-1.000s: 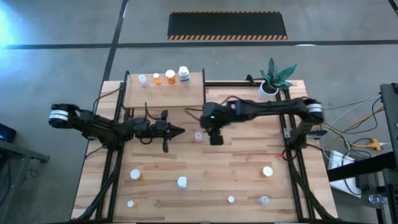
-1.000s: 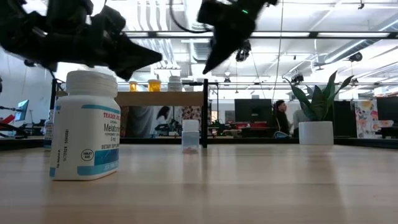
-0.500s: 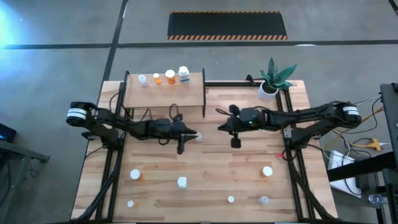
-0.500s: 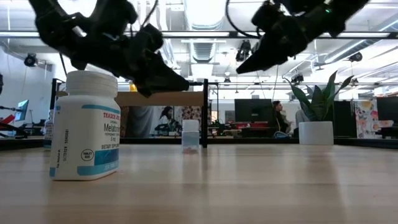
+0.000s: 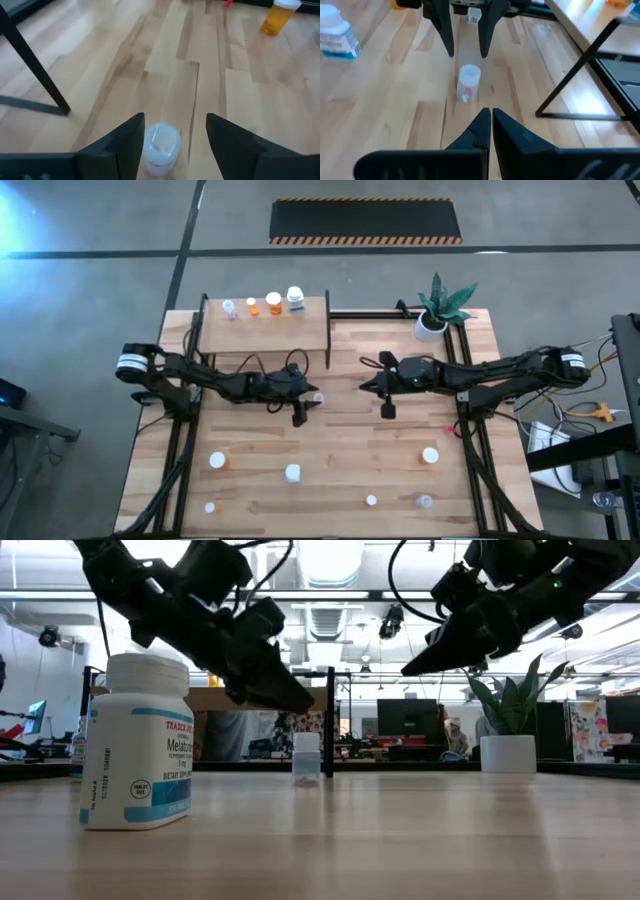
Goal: Pick and place medicine bottles onto shelf by color
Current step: Put the top transparent pill bottle aligned with the other transparent pill bottle on the shelf
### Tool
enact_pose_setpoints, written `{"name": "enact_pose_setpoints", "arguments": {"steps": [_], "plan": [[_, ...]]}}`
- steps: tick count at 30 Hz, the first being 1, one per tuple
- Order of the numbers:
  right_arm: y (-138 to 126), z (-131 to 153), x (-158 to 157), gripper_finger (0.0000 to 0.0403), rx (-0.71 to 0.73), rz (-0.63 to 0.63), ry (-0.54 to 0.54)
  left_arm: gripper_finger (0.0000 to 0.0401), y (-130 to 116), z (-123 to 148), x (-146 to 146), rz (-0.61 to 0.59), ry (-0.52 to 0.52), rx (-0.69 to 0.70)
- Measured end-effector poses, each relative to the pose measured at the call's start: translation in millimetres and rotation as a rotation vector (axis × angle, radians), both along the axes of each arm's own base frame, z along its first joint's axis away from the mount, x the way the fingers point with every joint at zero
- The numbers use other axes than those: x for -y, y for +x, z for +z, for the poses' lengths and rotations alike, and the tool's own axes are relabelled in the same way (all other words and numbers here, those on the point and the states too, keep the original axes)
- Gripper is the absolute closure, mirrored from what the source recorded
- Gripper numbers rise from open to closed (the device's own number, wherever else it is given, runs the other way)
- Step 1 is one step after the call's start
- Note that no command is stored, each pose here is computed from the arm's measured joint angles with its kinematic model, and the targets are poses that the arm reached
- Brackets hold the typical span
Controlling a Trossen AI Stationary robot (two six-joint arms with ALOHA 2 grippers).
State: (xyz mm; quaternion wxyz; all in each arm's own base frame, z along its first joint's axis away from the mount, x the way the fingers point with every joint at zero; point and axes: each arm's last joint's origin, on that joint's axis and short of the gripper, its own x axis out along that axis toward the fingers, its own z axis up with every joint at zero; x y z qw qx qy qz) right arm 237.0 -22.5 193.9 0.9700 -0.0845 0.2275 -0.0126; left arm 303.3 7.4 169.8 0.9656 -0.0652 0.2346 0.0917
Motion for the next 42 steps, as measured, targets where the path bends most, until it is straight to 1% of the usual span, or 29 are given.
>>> {"name": "enact_pose_setpoints", "arguments": {"steps": [10, 16, 19, 23, 27, 29, 32, 36, 40, 42], "plan": [[-1.1, -2.3, 0.2, 0.0394, 0.007, 0.013, -0.029, 0.0199, 8.0, -18.6, -0.1, 0.008, -0.009, -0.062], [-1.2, -2.4, 0.2, 0.0394, 0.005, 0.014, -0.031, 0.0204, 11.6, -26.3, -1.0, 0.027, 0.011, -0.089], [-1.2, -2.5, 0.2, 0.0394, 0.005, 0.014, -0.031, 0.0218, 12.3, -28.0, -0.9, 0.027, 0.012, -0.089], [-1.1, -2.4, 0.2, 0.0394, 0.006, 0.014, -0.031, 0.0251, 13.1, -29.2, -1.0, 0.027, 0.015, -0.087], [-1.1, -2.4, 0.2, 0.0394, 0.005, 0.013, -0.031, 0.0283, 15.1, -28.9, -1.1, 0.008, 0.050, -0.070], [-1.2, -2.5, 0.2, 0.0394, 0.005, 0.013, -0.029, 0.0287, 15.3, -26.7, -1.3, 0.004, 0.061, -0.061], [-1.2, -2.5, 0.2, 0.0394, 0.005, 0.010, -0.024, 0.0287, 11.7, -13.7, -1.8, 0.003, 0.076, -0.036], [-1.4, -3.0, 0.2, 0.0394, 0.001, 0.010, -0.023, 0.0281, -4.1, 20.4, -3.2, 0.056, 0.103, -0.048], [-1.5, -3.3, 0.2, 0.0394, -0.001, 0.011, -0.023, 0.0280, -35.2, 63.8, -6.2, 0.191, 0.115, -0.067], [-1.6, -3.5, 0.2, 0.0394, -0.001, 0.011, -0.023, 0.0279, -55.4, 82.9, -8.4, 0.302, 0.107, -0.047]]}}
